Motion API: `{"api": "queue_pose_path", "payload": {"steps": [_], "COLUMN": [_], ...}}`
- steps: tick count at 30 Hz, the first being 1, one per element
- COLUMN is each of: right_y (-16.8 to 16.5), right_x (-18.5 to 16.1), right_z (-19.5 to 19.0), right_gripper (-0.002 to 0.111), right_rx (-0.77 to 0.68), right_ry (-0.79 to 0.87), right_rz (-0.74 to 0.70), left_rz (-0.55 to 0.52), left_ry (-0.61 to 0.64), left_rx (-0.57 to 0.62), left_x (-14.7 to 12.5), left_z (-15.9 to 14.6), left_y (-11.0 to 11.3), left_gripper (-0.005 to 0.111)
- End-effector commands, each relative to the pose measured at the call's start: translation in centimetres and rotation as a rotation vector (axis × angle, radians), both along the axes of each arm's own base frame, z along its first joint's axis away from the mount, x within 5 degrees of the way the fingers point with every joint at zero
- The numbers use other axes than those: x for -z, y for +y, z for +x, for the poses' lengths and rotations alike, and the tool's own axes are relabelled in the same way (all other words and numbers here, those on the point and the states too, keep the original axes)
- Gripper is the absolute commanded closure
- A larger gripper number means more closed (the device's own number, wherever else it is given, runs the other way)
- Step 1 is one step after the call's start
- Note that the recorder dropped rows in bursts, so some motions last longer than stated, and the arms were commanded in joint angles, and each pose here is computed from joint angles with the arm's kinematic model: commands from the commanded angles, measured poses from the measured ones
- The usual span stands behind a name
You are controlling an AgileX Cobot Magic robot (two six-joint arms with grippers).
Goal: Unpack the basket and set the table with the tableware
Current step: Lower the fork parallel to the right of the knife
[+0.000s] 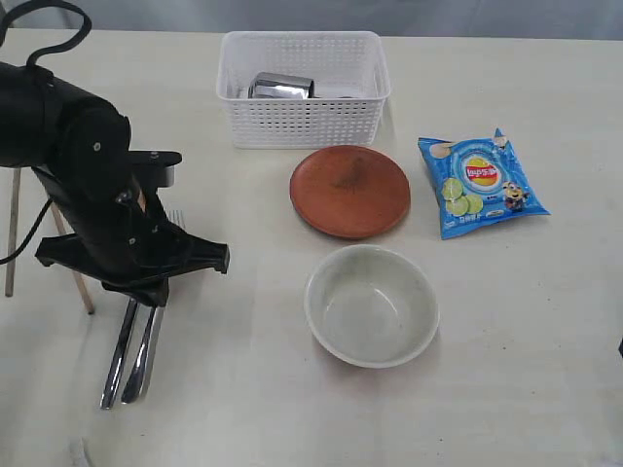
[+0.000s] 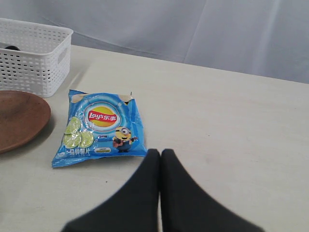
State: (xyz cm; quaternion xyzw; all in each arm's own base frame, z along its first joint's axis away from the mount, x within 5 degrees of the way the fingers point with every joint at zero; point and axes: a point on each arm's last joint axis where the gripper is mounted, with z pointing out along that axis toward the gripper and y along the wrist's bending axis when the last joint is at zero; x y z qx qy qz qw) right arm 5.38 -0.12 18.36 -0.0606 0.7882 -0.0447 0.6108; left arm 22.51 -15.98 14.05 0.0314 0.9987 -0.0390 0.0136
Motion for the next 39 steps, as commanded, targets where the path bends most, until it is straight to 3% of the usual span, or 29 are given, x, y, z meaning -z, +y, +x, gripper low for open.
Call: {"api": "queue_pose_path", "payload": {"steps": [1,13,14,19,21,25,32,35,36,39], "right_y": [0.0,0.0,0.0,0.0,0.0,0.0,0.0,0.0,0.0,0.0], "right_x": [0.1,0.1,0.1,0.1,0.1,0.1,0.1,0.1,0.1,0.1], "right_z": [0.0,0.0,0.0,0.0,0.0,0.0,0.0,0.0,0.0,0.0], "right_gripper": [0.109,0.109,0.109,0.109,0.109,0.109,0.109,0.109,0.109,0.109], "right_rx": [0.001,0.001,0.001,0.001,0.001,0.001,0.001,0.001,0.001,0.001], "right_ry": [-0.004,-0.004,-0.004,-0.004,-0.004,-0.004,-0.004,-0.004,-0.004,-0.004], "right_rz": [-0.005,-0.005,-0.005,-0.005,-0.005,-0.005,-0.005,-0.005,-0.005,-0.005], "left_rz": [0.002,-0.014,-0.014,-0.013,-0.009,-0.008,0.002,0.001,0.000,-0.024], "left_ry": [-0.018,-0.048,-0.048,-0.047,-0.041,-0.066,-0.093,-0.093,-0.094,-0.130], "left_rx": [0.016,0.020,0.020,0.018,0.004,0.018,0.109,0.094,0.087,0.079], "left_x": [-0.2,-0.2,-0.2,-0.2,-0.2,-0.3,-2.7,-1.9,-1.6,-0.9], "left_z": [-0.1,0.1,0.1,0.1,0.1,0.4,2.0,1.7,1.5,1.4], "left_y": [0.0,-0.1,-0.1,-0.1,-0.1,-0.1,-1.1,-0.8,-0.7,-0.6], "left_gripper": [0.106,0.106,0.104,0.065,0.058,0.058,0.060,0.086,0.088,0.077]}}
